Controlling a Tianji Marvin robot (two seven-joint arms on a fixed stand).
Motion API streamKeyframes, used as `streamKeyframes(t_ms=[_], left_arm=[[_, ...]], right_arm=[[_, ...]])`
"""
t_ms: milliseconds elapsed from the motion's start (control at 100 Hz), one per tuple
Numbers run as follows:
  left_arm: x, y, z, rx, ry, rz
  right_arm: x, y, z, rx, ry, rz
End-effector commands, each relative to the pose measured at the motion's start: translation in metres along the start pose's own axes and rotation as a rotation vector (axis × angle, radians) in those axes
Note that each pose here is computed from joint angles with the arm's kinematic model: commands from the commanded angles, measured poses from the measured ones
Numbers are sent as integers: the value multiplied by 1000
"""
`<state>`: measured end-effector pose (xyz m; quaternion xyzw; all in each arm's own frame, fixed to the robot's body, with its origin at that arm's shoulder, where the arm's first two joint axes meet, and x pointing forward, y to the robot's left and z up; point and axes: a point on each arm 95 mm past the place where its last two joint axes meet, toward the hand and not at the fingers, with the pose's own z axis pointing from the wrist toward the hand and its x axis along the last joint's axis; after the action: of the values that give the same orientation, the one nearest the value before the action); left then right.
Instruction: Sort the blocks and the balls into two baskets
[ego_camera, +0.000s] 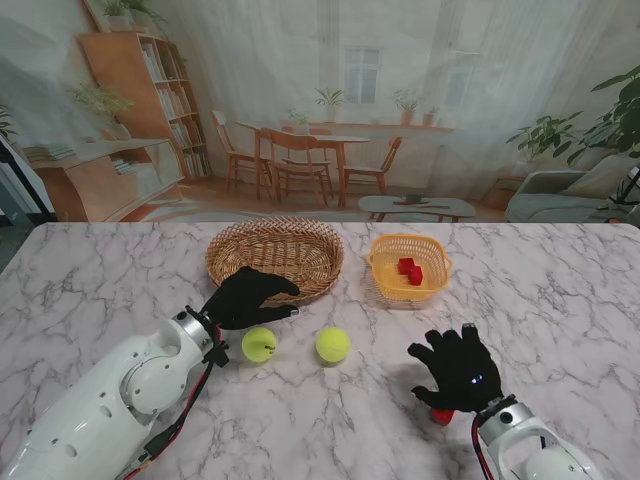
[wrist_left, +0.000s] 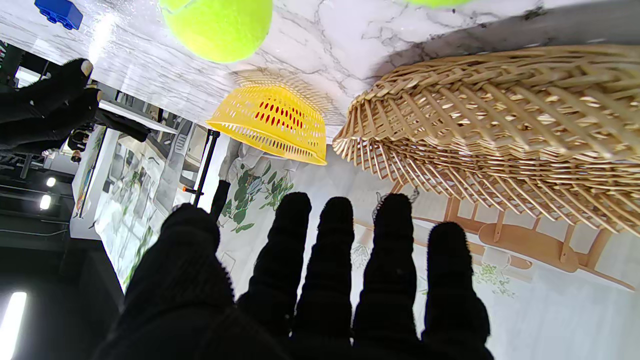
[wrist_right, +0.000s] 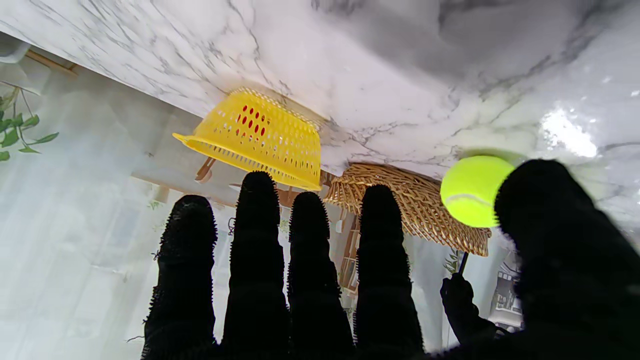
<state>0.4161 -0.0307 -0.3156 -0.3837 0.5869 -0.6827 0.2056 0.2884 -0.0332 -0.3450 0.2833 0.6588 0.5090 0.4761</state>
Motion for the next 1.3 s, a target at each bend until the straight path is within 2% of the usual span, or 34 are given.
streamKeyframes(t_ms=[0, 180, 400, 920, 1290], left_arm=[[1, 2, 1, -17, 0, 2], [1, 2, 2, -25, 0, 3], [2, 3, 3, -31, 2, 6], [1, 3, 2, -29, -1, 9], [1, 3, 3, -30, -1, 9]], right_arm=[[6, -13, -11, 36, -5, -2], [7, -22, -23, 45, -43, 1], [10, -30, -31, 74, -55, -23], [7, -29, -52, 78, -86, -58], [5, -41, -53, 112, -117, -60]])
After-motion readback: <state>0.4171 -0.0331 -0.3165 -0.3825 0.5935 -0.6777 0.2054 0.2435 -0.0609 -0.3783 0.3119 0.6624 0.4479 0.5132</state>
